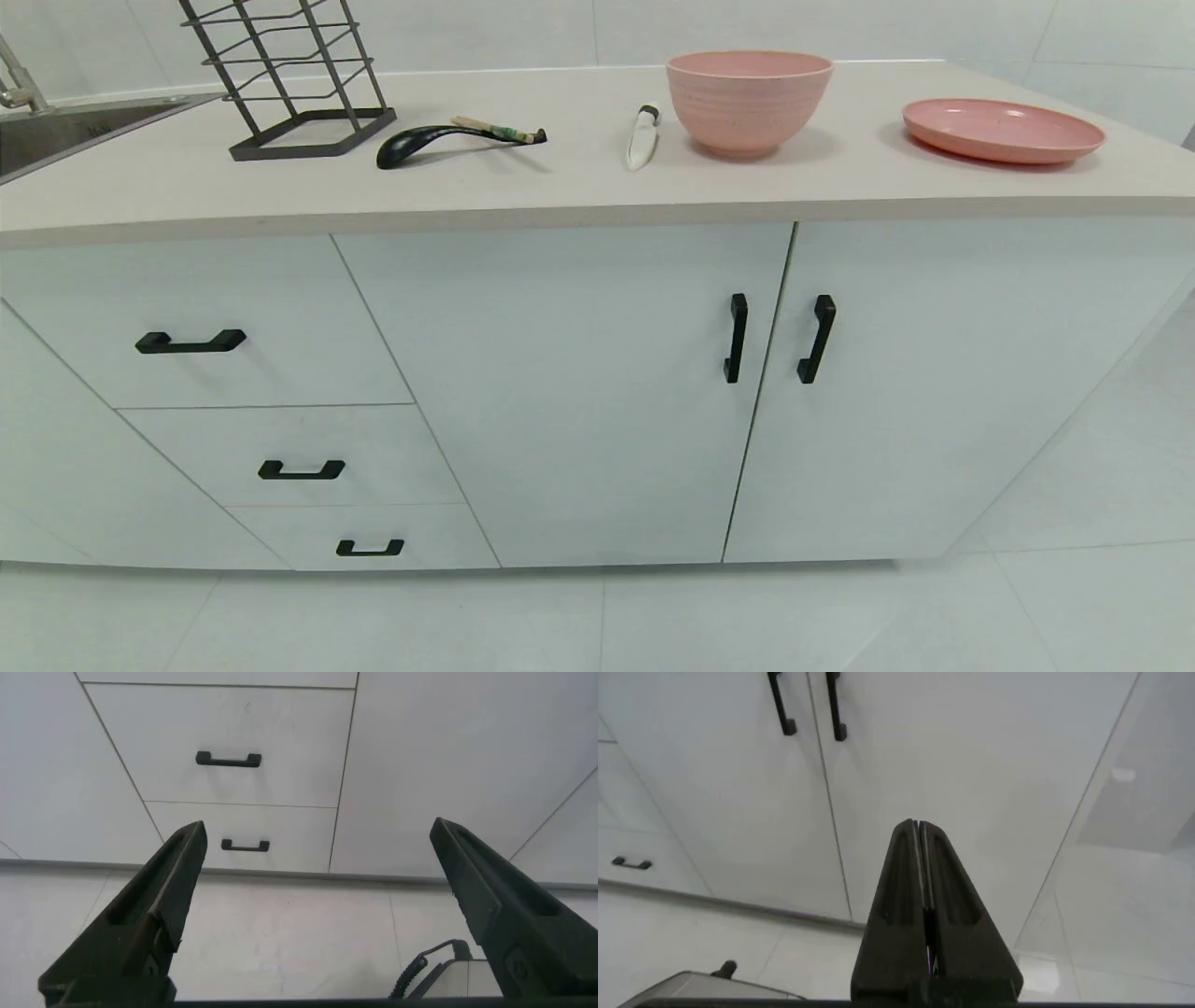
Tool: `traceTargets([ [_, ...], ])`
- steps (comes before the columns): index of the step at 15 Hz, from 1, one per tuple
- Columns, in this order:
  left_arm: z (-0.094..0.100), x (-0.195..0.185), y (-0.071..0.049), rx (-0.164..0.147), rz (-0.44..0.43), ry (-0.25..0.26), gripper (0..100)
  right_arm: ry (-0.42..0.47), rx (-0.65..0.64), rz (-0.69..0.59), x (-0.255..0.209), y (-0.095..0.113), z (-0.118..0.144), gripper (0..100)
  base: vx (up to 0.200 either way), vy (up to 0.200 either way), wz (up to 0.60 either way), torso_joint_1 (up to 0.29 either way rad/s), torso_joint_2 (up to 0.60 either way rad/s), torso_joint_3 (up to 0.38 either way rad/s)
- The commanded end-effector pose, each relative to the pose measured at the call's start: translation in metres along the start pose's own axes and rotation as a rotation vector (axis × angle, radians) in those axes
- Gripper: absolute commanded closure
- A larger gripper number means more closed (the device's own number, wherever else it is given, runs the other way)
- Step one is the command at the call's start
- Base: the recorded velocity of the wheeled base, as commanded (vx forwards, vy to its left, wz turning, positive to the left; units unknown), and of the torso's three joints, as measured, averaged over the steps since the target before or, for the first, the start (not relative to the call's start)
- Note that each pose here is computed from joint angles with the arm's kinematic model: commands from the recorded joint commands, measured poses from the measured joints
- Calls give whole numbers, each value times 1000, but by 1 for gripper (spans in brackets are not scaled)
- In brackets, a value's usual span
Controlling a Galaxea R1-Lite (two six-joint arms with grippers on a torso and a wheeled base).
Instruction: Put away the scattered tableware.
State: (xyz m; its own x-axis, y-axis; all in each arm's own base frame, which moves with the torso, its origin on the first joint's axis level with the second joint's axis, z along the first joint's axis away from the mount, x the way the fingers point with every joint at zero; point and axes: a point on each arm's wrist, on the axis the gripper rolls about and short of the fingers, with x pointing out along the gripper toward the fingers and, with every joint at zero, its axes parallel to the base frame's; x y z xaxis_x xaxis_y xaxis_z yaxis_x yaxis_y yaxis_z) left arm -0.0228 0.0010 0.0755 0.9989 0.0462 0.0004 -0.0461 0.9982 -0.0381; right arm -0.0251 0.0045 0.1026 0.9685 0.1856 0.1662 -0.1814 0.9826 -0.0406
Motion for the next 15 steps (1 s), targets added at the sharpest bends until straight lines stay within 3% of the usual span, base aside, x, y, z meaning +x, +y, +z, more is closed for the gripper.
traceTargets([
  [1, 0, 0, 0, 1, 1, -1, 0, 61, 7, 20, 9, -1, 11, 100, 0, 0, 0, 0, 0, 0],
  [12, 0, 0, 0, 20, -12, 1, 0, 278, 25, 316, 72, -5, 47, 100, 0, 0, 0, 0, 0, 0],
  [13, 0, 0, 0, 20, -12, 1, 0, 320, 31, 353, 87, -4, 45, 0, 0, 0, 0, 0, 0, 0],
  [15, 0, 0, 0, 20, -11, 1, 0, 311, 29, 369, 112, -4, 41, 0, 0, 0, 0, 0, 0, 0],
])
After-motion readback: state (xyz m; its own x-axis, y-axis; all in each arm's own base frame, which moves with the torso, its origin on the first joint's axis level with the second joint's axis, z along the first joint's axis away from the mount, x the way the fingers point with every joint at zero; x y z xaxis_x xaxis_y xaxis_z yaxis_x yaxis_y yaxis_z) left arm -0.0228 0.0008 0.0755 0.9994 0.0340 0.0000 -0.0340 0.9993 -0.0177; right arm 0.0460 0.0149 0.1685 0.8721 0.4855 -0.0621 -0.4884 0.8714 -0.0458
